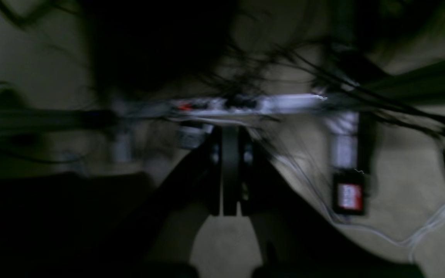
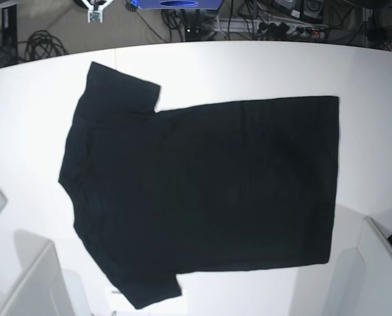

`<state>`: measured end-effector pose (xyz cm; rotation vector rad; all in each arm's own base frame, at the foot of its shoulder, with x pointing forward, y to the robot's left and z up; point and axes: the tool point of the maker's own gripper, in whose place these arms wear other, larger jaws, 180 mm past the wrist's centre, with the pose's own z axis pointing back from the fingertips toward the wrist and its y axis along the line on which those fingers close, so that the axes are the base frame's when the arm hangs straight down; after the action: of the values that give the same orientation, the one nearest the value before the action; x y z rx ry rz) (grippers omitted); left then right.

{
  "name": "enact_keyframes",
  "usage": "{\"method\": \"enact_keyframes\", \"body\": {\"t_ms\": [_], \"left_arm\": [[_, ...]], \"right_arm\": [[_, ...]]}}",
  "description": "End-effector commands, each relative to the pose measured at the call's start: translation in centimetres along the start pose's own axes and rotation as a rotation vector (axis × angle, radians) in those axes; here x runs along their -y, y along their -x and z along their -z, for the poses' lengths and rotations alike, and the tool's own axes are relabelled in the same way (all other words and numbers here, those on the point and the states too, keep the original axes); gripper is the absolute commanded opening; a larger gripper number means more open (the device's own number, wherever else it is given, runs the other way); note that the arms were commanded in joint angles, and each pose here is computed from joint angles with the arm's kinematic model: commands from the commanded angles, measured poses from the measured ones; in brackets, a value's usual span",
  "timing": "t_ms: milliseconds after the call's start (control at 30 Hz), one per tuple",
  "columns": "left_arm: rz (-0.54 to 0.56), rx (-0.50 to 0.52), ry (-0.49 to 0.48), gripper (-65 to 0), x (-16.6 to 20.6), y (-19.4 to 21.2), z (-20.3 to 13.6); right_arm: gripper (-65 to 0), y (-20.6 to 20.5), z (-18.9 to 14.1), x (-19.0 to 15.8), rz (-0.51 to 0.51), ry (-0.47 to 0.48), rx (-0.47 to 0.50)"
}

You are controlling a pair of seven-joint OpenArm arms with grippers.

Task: Fold the T-shirt properly
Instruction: 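Move the right gripper down to the shirt's shoulder corner and grasp it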

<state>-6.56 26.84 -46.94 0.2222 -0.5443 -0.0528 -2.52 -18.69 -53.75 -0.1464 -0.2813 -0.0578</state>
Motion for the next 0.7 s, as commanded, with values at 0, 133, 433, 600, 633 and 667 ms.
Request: {"method": "enact_keyframes", "body": {"t_ms": [0,133,433,600,633,667], "left_arm": [[0.009,0.039,-0.028,-65.0,-1.3,-1.2,-0.9],[0.034,0.116,-0.094,-65.0,-4.3,-4.5,-2.4],[0.066,0.307,-0.184,-65.0,-7.0,-12.4,-6.2],[0.014,0.414,-0.197,-65.0,-7.5,-16.2,-7.0],[-0.026,0.439,-0.2,-65.0,-7.6,-16.9,-7.0],[-0.058,0.456,-0.199,-65.0,-7.8,-17.4,-6.8]], "right_arm": [[-65.0,-0.3,-0.8,0.5,-0.001,0.008,0.011],[-65.0,-2.3,-2.4,0.7,-0.006,0.012,0.036],[-65.0,-8.3,-5.8,3.9,0.056,0.103,0.15],[-65.0,-13.3,-7.4,4.4,0.063,0.118,0.288],[-65.0,-14.5,-7.7,4.4,0.068,0.117,0.318],[-65.0,-15.2,-7.8,4.2,0.073,0.115,0.337]]}}
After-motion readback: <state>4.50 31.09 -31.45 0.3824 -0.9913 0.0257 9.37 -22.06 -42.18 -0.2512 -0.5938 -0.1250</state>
